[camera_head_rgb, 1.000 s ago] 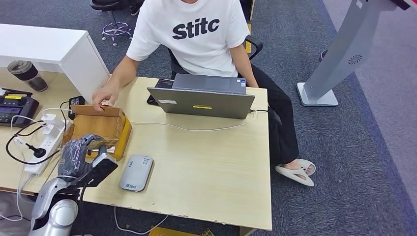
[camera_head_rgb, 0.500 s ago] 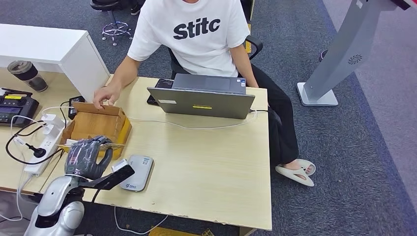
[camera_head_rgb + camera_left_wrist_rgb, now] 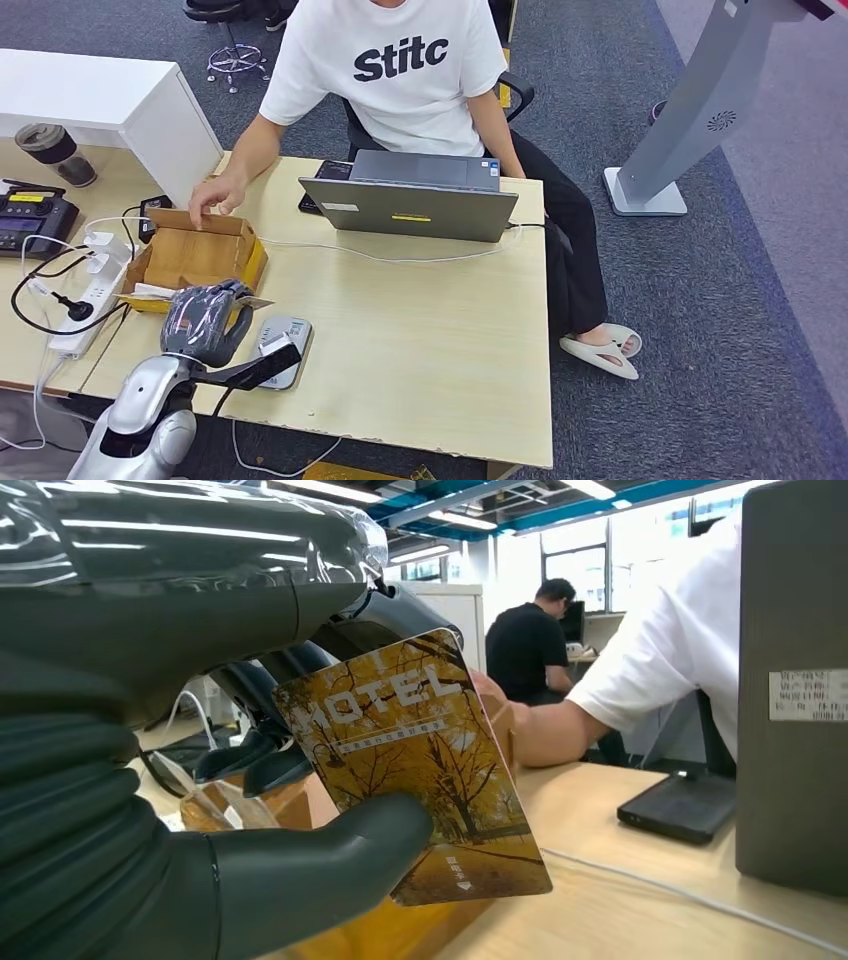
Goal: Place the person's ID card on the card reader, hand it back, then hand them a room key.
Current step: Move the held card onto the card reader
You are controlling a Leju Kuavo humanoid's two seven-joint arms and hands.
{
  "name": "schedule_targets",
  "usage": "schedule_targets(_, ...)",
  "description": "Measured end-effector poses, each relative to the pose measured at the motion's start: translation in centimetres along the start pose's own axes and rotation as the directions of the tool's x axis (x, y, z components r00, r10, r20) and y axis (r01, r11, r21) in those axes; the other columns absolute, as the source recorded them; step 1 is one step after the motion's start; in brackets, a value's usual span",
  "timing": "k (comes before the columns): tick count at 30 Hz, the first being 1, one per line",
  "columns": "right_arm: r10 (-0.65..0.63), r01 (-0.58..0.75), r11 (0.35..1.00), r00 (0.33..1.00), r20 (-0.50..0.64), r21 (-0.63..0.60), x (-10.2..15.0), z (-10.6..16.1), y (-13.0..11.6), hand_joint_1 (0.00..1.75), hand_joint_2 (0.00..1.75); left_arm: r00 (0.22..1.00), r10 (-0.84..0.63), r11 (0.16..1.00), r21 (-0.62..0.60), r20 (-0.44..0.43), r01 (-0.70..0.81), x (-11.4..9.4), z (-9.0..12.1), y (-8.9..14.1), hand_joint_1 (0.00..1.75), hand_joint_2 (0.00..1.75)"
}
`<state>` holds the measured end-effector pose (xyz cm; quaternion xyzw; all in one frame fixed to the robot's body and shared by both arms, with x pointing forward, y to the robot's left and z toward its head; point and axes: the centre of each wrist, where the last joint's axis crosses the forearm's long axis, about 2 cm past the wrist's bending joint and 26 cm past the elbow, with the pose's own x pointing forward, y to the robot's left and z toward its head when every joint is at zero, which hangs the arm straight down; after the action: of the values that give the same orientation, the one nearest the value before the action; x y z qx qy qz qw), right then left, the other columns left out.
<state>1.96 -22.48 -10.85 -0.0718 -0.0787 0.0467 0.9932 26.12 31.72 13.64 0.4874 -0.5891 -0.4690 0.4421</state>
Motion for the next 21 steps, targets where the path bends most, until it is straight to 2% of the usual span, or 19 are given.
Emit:
schedule_targets(12,0.003,-0.003,1.0,1.0,0.002,-0.006,0.1,0.0,0.0,0.0,1.75,1.0,-0.003,0.997,-0.075,-0.019,0.001,0.5,0.6,-2.0,1.75,1.75)
schedule_targets(21,0.002,-0.002,1.0,1.0,0.001,-0.005,0.1,0.0,0.0,0.0,1.75,0.999,-0.006,0.995,-0.104,-0.034,0.002,0.6,1.1,-2.7,1.75,1.75)
